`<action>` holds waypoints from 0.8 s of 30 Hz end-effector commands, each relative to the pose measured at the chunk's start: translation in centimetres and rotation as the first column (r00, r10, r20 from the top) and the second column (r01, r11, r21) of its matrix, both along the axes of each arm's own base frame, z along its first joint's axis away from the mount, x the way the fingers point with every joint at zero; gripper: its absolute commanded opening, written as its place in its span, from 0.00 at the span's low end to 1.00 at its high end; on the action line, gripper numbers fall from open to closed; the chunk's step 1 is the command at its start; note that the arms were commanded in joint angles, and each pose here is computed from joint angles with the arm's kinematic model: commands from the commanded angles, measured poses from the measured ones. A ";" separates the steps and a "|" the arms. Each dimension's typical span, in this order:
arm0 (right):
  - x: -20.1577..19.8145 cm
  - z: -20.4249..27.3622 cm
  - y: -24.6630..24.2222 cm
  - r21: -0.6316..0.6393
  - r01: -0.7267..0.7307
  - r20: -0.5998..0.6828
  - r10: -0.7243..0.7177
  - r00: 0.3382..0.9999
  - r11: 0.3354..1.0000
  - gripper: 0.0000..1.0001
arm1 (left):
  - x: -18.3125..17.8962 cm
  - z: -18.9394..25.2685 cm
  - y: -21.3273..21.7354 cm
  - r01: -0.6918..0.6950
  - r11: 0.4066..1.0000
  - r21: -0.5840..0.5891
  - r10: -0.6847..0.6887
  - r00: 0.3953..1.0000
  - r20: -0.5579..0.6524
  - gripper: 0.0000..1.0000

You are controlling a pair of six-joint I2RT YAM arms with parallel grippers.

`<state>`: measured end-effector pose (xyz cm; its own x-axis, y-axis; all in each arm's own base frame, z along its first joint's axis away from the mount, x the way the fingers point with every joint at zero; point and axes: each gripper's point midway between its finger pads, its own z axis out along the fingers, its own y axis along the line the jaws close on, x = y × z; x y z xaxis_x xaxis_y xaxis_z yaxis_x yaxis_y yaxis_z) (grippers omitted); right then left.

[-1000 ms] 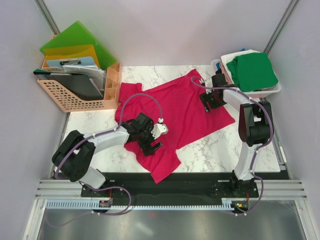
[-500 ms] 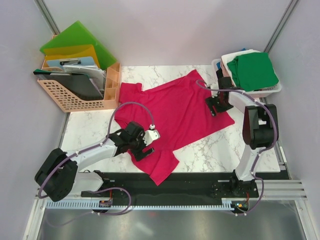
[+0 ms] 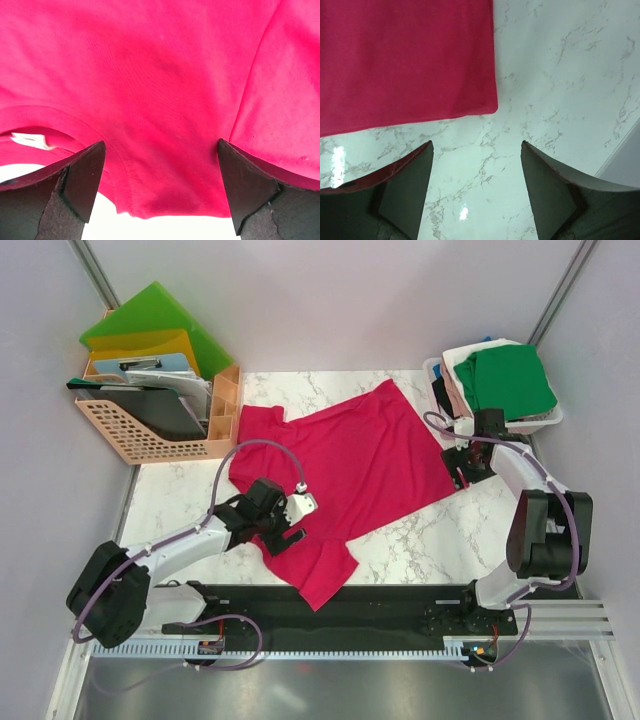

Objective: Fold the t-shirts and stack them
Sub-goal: Flatten out the tshirt

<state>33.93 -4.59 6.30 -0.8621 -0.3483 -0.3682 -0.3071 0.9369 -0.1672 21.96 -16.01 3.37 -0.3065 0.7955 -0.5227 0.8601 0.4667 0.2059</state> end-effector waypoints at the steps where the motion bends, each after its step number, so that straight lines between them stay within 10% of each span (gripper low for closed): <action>1: 0.5 2.8 1.2 0.039 -0.055 0.098 0.051 0.994 0.998 0.78 | 2.0 3.0 -1.3 -0.019 0.998 -0.061 0.024 0.997 0.079 1.00; 24: 4.1 -1.3 3.2 0.122 -0.033 0.045 0.028 0.999 0.992 0.75 | 3.0 2.2 -0.4 -0.057 0.998 -0.030 0.060 0.990 0.129 1.00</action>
